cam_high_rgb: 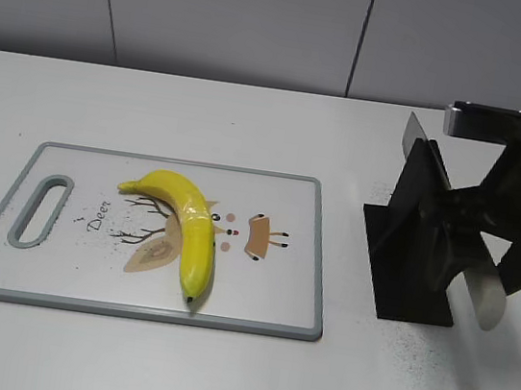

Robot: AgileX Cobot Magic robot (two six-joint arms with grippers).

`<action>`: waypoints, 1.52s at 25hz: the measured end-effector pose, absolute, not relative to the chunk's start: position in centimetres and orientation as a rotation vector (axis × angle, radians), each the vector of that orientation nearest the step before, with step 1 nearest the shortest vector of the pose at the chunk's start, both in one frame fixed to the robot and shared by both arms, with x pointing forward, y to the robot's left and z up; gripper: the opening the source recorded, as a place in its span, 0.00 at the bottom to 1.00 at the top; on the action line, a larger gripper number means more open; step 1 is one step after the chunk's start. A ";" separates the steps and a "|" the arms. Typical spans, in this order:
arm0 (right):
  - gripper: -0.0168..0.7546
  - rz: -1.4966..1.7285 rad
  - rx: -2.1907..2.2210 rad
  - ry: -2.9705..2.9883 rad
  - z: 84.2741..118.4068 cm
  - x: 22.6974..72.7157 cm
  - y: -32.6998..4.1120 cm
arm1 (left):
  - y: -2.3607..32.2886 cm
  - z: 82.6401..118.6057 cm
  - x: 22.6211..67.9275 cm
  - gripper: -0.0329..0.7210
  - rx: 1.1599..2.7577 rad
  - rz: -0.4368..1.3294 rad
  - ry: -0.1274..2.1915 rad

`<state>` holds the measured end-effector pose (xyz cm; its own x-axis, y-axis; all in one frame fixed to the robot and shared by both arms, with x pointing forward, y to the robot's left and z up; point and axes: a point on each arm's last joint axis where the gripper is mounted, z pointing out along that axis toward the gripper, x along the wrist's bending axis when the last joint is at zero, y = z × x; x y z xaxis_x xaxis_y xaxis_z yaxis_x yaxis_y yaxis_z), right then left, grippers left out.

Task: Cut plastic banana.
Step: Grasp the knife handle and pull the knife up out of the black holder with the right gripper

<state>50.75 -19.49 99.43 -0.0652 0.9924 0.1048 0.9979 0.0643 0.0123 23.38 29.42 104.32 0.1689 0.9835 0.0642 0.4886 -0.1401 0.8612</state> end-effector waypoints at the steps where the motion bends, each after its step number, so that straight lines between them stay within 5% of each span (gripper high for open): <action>1: 0.70 -0.120 -2.107 -2.232 99.2 50.9 -19.4 | 29.4 104.3 23.4 0.82 1.734 0.880 1.408; 7: 0.50 -0.119 -2.173 -2.165 98.7 51.2 -19.3 | 29.4 104.3 23.4 0.82 1.734 0.880 1.408; 11: 0.23 -0.122 -2.177 -2.154 98.7 51.2 -19.3 | 29.4 104.3 23.4 0.82 1.734 0.880 1.408; 23: 0.23 -0.114 -2.169 -2.151 99.0 50.9 -19.2 | 29.4 104.3 23.4 0.82 1.734 0.880 1.408; 38: 0.23 -0.329 -2.196 -2.214 105.3 50.5 -19.5 | 29.4 104.3 23.4 0.82 1.734 0.880 1.408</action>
<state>50.54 -19.47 105.34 -0.0192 0.9883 0.1515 0.9896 -0.0028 0.1438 23.38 29.42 104.32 0.1689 0.9835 0.0642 0.4886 -0.1401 0.8612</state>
